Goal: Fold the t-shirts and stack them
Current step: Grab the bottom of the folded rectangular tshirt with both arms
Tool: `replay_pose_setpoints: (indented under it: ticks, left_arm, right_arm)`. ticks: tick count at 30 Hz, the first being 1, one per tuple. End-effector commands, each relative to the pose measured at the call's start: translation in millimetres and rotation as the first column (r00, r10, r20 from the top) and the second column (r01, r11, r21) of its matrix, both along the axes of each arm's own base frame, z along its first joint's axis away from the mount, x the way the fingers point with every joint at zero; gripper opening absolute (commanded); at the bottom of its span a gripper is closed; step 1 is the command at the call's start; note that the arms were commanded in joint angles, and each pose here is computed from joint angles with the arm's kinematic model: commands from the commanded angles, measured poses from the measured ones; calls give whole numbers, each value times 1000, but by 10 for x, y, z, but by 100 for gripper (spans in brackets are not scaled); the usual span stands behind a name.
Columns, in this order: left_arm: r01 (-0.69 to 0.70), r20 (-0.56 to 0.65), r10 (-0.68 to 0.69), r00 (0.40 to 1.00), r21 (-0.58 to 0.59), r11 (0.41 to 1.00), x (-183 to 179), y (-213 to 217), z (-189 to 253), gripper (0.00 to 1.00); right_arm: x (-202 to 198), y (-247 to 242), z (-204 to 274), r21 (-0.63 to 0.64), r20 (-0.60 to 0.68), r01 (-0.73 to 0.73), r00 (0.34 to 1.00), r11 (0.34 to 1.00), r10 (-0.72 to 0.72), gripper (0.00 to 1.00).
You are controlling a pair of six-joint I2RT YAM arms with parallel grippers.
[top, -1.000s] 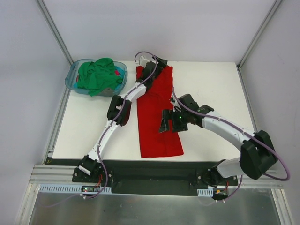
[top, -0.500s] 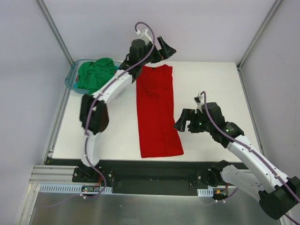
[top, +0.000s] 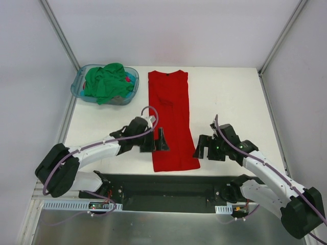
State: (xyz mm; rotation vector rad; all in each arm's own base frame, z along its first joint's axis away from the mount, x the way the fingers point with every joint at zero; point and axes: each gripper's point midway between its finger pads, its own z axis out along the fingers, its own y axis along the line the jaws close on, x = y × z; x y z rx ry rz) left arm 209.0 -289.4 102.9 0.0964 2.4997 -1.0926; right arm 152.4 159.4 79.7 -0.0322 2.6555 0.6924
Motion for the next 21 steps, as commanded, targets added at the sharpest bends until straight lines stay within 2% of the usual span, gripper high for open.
replay_pose_setpoints:
  ticks: [1, 4, 11, 14, 21]
  left_arm:
    - [-49, -54, 48, 997, -8, 999, -405, 145, -61, 96]
    - [-54, -84, 57, 995, 31, 998, -567, 227, -194, 91]
    - [-18, -168, 55, 984, 214, 977, -796, 397, -514, 76]
    - [3, -193, 59, 980, 303, 953, -881, 491, -615, 74]
    - [33, -230, 48, 972, 338, 941, -938, 435, -694, 56]
  right_arm:
    - [-120, 68, -126, 41, -76, -15, 997, 999, 18, 99]
    - [-137, 32, -196, 30, -80, 6, 997, 1000, -3, 99]
    - [-151, 1, -253, 18, -88, 21, 996, 1000, -19, 97]
    - [-153, -3, -284, 9, -101, 22, 995, 1000, -21, 96]
    - [-148, -12, -371, -14, -122, 16, 992, 1000, -18, 94]
